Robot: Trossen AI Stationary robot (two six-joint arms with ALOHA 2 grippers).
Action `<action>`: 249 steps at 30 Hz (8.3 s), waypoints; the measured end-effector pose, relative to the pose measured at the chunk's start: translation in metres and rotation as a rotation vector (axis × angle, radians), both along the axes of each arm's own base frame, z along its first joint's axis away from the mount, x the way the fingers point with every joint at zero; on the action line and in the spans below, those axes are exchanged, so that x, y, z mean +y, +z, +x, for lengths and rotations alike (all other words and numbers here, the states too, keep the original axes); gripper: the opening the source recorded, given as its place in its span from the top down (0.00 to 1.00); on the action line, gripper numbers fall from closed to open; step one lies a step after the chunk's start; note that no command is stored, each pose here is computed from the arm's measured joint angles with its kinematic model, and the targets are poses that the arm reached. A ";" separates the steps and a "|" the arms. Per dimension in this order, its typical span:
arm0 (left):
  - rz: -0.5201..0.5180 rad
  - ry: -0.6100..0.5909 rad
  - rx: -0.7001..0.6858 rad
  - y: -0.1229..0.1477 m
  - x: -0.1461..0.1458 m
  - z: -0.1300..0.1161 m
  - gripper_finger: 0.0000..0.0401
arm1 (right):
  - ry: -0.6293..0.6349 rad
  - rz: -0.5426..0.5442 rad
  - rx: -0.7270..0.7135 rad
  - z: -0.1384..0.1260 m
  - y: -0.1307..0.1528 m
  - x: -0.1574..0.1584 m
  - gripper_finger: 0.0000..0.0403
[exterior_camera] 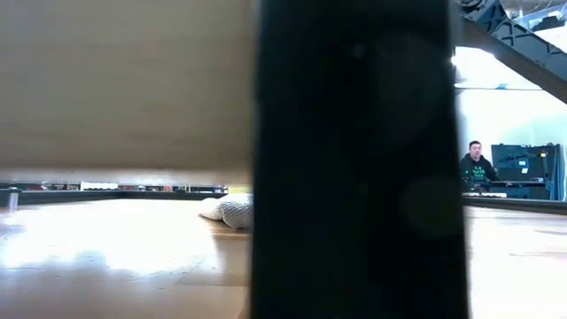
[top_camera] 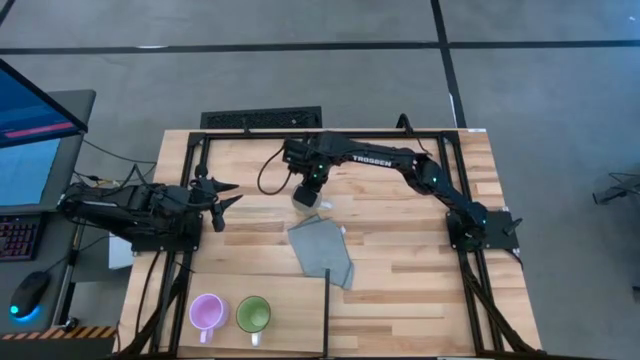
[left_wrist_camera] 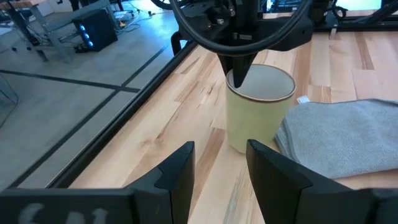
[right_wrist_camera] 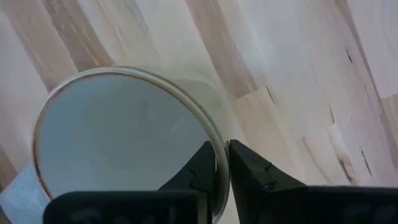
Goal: Stack small to large cups/mugs on shelf
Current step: Put the white mug onto the shelf
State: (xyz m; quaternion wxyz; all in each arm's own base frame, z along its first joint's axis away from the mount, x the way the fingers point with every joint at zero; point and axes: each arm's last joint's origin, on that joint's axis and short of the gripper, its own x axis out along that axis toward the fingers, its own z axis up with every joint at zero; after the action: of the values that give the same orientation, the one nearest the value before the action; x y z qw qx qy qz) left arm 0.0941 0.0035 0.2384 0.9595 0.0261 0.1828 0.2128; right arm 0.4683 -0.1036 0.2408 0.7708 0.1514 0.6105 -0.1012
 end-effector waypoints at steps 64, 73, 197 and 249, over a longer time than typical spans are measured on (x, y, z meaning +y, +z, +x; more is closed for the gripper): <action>-0.016 0.001 0.006 -0.001 0.000 -0.001 0.66 | -0.101 -0.306 -0.309 -0.083 0.164 0.027 0.54; -0.015 0.002 0.006 -0.001 0.000 -0.001 0.66 | -0.199 -0.459 -0.452 -0.135 0.221 0.047 0.54; -0.569 0.376 0.279 0.062 0.061 0.175 0.66 | -0.320 -0.807 -0.878 -0.349 -0.044 0.100 0.54; -0.755 0.507 0.507 0.035 0.073 0.217 0.66 | -0.199 -0.752 -0.826 -0.350 -0.052 0.103 0.55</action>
State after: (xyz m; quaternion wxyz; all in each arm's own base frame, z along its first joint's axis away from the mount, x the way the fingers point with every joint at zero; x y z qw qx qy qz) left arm 0.3112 0.0767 0.2734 0.7459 -0.3160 0.4740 0.3450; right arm 0.1188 -0.0010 0.1890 0.9333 -0.0497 0.1629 -0.3162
